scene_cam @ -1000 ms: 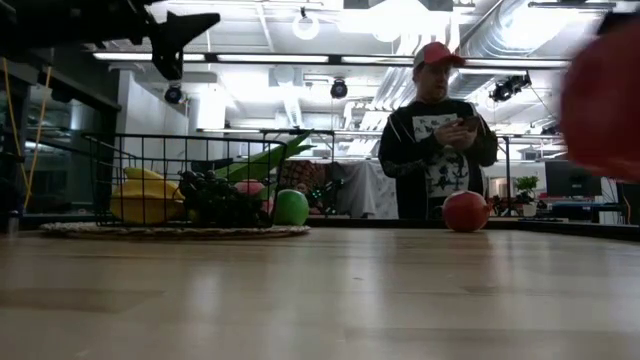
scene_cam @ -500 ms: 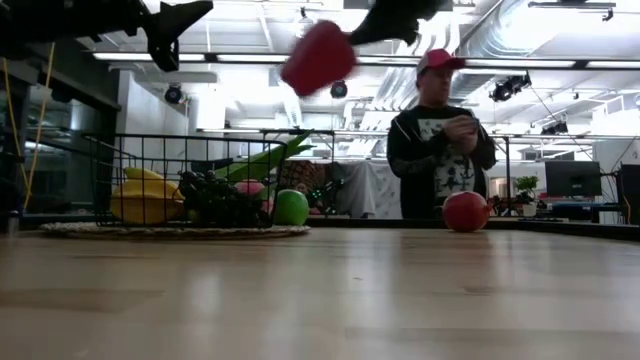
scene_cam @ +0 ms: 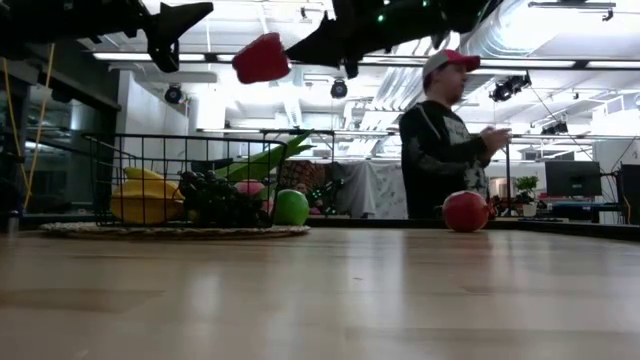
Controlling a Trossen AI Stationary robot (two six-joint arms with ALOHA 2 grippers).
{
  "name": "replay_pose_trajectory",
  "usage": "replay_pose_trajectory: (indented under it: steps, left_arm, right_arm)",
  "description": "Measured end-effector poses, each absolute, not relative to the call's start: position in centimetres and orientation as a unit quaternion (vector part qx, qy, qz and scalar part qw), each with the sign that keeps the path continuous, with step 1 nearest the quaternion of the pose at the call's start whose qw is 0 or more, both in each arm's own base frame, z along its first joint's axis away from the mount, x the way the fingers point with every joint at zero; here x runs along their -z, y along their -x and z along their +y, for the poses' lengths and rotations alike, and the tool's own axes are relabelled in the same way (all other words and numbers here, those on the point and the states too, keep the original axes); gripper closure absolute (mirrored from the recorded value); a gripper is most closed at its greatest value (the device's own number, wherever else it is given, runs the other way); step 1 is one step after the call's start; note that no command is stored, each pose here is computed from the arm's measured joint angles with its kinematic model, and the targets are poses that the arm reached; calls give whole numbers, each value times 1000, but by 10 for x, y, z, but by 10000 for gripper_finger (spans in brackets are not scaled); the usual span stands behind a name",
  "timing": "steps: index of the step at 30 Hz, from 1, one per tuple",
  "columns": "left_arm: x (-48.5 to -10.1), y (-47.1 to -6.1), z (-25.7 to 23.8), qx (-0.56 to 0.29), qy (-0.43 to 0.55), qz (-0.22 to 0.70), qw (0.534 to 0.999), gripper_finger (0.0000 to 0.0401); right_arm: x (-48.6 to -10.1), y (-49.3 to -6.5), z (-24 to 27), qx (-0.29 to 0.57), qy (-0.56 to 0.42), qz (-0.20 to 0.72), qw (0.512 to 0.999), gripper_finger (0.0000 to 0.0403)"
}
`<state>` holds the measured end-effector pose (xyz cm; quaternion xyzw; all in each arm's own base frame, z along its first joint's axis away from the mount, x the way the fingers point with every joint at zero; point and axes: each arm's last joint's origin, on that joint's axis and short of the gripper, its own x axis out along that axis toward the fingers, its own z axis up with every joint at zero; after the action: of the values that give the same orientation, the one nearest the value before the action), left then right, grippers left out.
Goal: Build produce basket
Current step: Put the red bell pepper into the wire basket
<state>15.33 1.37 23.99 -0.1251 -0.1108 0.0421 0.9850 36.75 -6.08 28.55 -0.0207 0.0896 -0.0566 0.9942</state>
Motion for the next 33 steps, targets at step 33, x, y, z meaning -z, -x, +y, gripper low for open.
replay_pose_trajectory:
  steps: [33]
  left_arm:
    - [-234, -158, 18, -110, 78, -91, 987, 206]
  right_arm:
    - [-239, -250, -8, -23, -10, -36, 999, 399]
